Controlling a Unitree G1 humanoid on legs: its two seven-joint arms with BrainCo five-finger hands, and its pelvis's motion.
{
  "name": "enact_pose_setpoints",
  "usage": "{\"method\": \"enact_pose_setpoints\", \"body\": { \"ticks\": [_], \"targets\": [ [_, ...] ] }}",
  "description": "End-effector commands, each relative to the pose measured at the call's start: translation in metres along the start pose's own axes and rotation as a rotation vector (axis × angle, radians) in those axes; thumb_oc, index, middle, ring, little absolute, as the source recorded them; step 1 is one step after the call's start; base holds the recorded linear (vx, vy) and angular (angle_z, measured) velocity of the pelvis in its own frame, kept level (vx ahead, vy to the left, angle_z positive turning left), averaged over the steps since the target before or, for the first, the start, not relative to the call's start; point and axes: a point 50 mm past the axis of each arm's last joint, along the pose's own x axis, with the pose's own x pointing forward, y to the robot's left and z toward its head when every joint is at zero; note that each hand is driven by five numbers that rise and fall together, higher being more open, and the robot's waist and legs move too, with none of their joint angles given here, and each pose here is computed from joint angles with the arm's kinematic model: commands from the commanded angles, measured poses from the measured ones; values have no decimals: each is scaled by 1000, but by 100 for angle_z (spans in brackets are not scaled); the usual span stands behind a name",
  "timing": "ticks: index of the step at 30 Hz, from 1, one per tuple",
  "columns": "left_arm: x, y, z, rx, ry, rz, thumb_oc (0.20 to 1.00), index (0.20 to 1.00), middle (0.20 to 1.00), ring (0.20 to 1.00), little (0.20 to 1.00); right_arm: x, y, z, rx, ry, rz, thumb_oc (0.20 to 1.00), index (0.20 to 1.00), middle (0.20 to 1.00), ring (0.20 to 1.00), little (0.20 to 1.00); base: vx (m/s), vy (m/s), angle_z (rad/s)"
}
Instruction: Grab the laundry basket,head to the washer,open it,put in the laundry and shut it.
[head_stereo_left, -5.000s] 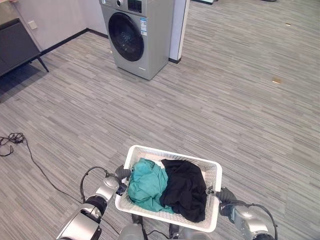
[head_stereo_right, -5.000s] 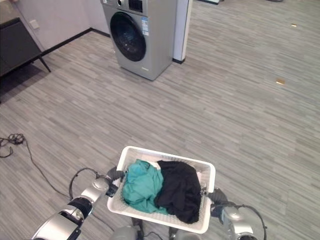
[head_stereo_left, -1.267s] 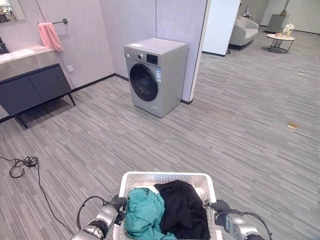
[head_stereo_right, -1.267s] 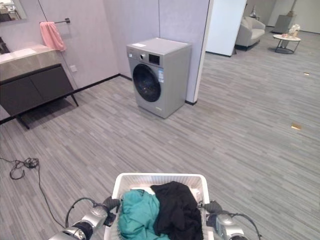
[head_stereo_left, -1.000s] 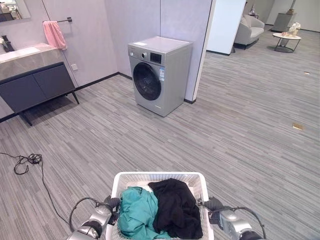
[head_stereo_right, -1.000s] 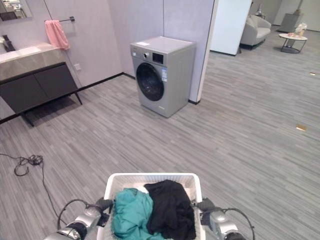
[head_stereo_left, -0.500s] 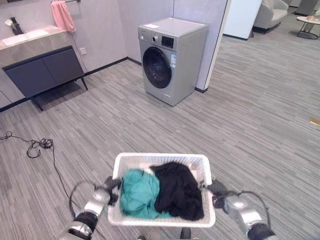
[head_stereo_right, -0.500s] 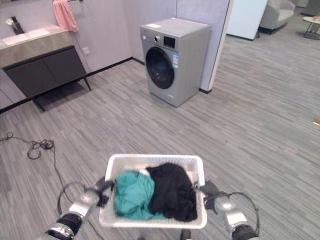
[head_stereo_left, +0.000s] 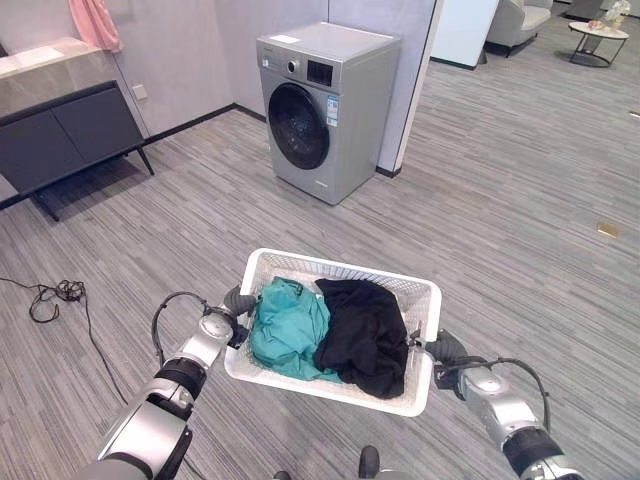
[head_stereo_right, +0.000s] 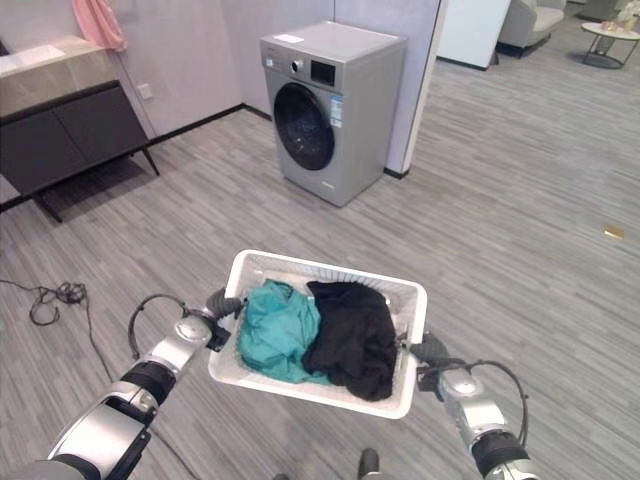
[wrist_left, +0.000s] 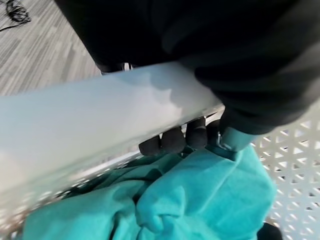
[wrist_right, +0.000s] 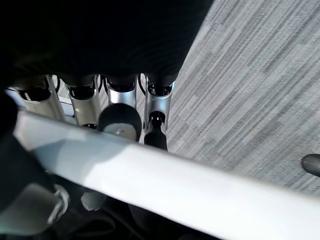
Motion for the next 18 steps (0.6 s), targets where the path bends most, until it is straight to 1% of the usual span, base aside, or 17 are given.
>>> {"method": "enact_pose_setpoints", "body": {
  "ticks": [1, 6, 9, 13, 15, 18],
  "targets": [
    [2, 43, 25, 66, -86, 120, 200, 200, 200, 200, 200, 2, -8, 45, 22, -196, -11, 200, 200, 200, 200, 200, -25, 96, -14],
    [2, 42, 28, 90, -96, 105, 200, 200, 200, 200, 200, -3, -10, 45, 8, -211, -5, 200, 200, 200, 200, 200, 58, 226, -15],
    [3, 41, 34, 104, -105, 103, 200, 200, 200, 200, 200, -6, -16, 41, 2, -199, -13, 200, 200, 200, 200, 200, 232, 12, 16],
    [4, 39, 29, 113, -86, 101, 200, 200, 200, 200, 200, -7, -24, 41, 5, -201, -38, 200, 200, 200, 200, 200, 495, -246, 52],
    [3, 40, 24, 122, -82, 98, 200, 200, 200, 200, 200, -17, -34, 38, -12, -205, -50, 200, 200, 200, 200, 200, 589, -354, 61],
    [2, 28, 15, 120, -59, 67, 200, 200, 200, 200, 200, -25, -42, 25, -10, -168, -69, 200, 200, 200, 200, 200, 360, -331, 76]
  ]
}}
